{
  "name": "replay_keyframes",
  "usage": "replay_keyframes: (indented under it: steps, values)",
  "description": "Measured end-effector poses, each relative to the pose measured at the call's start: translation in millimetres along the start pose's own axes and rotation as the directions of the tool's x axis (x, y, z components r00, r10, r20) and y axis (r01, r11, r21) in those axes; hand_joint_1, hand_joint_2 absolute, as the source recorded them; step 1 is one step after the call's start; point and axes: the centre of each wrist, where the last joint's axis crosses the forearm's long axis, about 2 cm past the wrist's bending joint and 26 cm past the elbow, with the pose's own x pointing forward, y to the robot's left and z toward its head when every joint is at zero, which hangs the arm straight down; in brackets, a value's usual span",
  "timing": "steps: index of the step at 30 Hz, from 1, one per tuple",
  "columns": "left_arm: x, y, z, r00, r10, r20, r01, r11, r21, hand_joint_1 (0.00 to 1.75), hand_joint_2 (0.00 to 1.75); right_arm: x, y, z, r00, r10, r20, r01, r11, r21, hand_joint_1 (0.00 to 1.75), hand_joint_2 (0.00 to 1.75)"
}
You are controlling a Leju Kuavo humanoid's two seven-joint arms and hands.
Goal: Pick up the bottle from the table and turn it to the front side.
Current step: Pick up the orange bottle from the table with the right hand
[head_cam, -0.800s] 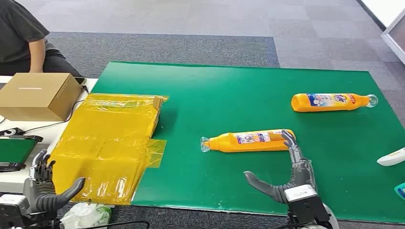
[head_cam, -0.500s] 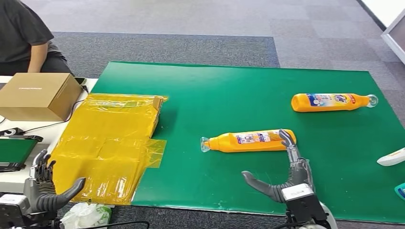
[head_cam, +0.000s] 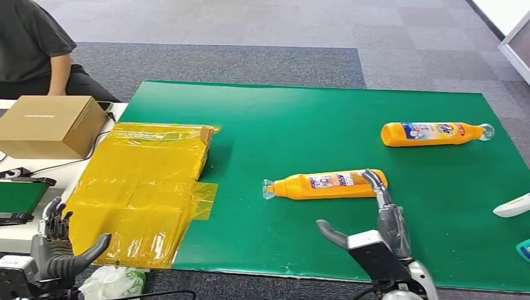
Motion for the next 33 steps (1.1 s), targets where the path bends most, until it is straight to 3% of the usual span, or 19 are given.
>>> replay_keyframes:
  steps: [6,15,26,33]
  values:
    - [-1,-2,-2,1.000,0.001,-0.005,-0.001,1.000,-0.026,0.00,1.75,-3,-2,-20,0.982,0.178,-0.065,-0.173,0.982,0.073,0.00,1.75]
    - [-14,-14,-22,0.999,0.031,0.009,-0.030,0.999,-0.030,0.00,1.75,-38,-1,-64,0.909,0.403,-0.111,-0.366,0.895,0.253,0.00,1.75]
    - [-36,-30,-37,0.997,0.060,-0.040,-0.063,0.994,-0.084,0.00,1.75,-98,0,-126,0.753,0.644,-0.137,-0.533,0.718,0.448,0.00,1.75]
    - [-47,-33,-37,0.994,0.072,-0.081,-0.080,0.992,-0.097,0.00,1.75,-113,9,-152,0.649,0.753,-0.105,-0.590,0.586,0.555,0.00,1.75]
